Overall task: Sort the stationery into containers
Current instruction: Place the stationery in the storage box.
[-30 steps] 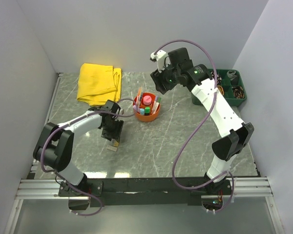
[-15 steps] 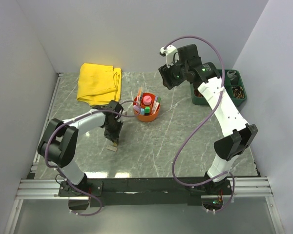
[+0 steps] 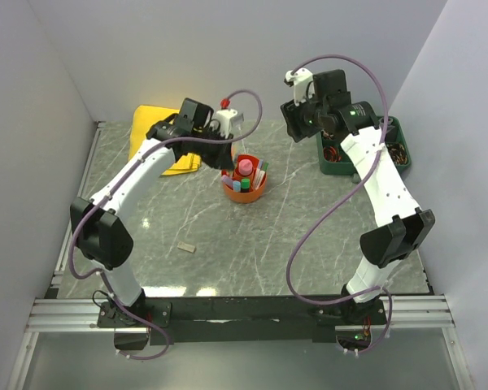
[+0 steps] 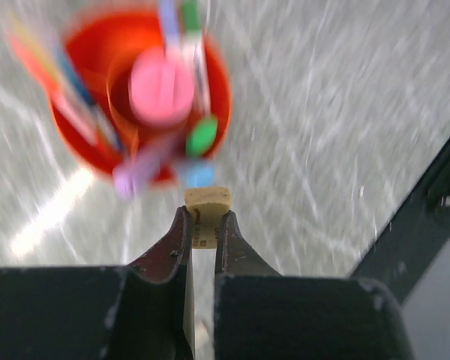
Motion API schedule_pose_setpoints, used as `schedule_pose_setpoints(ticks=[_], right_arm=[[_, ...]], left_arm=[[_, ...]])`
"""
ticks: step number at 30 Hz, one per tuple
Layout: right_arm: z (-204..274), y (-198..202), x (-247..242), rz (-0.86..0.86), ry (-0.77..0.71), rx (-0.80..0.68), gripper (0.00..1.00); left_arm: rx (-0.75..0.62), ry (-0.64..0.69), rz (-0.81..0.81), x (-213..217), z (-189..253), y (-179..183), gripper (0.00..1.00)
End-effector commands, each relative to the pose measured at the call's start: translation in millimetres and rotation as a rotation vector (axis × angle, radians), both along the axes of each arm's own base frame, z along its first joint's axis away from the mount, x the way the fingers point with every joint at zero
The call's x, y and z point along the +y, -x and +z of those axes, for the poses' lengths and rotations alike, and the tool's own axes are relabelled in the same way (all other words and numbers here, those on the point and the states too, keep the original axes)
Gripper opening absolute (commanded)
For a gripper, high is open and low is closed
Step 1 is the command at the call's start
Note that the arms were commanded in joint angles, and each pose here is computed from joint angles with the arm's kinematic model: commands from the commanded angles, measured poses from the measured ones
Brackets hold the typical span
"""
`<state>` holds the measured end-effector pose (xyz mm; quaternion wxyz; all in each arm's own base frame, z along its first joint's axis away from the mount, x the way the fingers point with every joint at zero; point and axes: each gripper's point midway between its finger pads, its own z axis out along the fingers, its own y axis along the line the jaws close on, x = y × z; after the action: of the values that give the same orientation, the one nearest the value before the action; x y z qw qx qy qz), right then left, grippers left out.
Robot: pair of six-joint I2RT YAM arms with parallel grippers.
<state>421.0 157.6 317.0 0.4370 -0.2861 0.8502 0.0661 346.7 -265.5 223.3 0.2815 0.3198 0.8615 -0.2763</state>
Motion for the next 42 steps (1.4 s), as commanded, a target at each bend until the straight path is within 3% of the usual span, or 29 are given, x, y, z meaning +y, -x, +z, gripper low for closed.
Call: schedule_pose_setpoints(ticks=[1, 6, 21, 32, 37, 42], right_arm=[[26.4, -2.9, -14.2, -0.039, -0.009, -0.091, 0.62], [23.0, -4.2, -18.2, -0.051, -0.004, -0.085, 0.62], [10.0, -9.3, -28.0, -0.073, -0.01, -0.048, 0.61], [3.6, -14.1, -30.5, -0.082, -0.004, -0.035, 0.61], [3.8, -15.3, -30.7, -0.084, -0.003, -0.037, 0.61], [2.5, -15.3, -29.7, -0.082, -0.004, -0.033, 0.61]], left_arm=[[-0.217, 0.189, -0.047, -44.5, 48.9, -46.4, 0.01], [-0.231, 0.245, 0.019, -65.2, 52.6, -83.6, 0.05], [-0.231, 0.166, 0.048, -83.4, -5.8, -130.9, 0.07], [-0.189, 0.133, 0.076, -82.0, -28.6, -135.3, 0.23], [-0.197, 0.131, 0.091, -81.7, -27.4, -139.4, 0.39], [-0.223, 0.139, 0.106, -79.3, -13.4, -139.8, 0.47]])
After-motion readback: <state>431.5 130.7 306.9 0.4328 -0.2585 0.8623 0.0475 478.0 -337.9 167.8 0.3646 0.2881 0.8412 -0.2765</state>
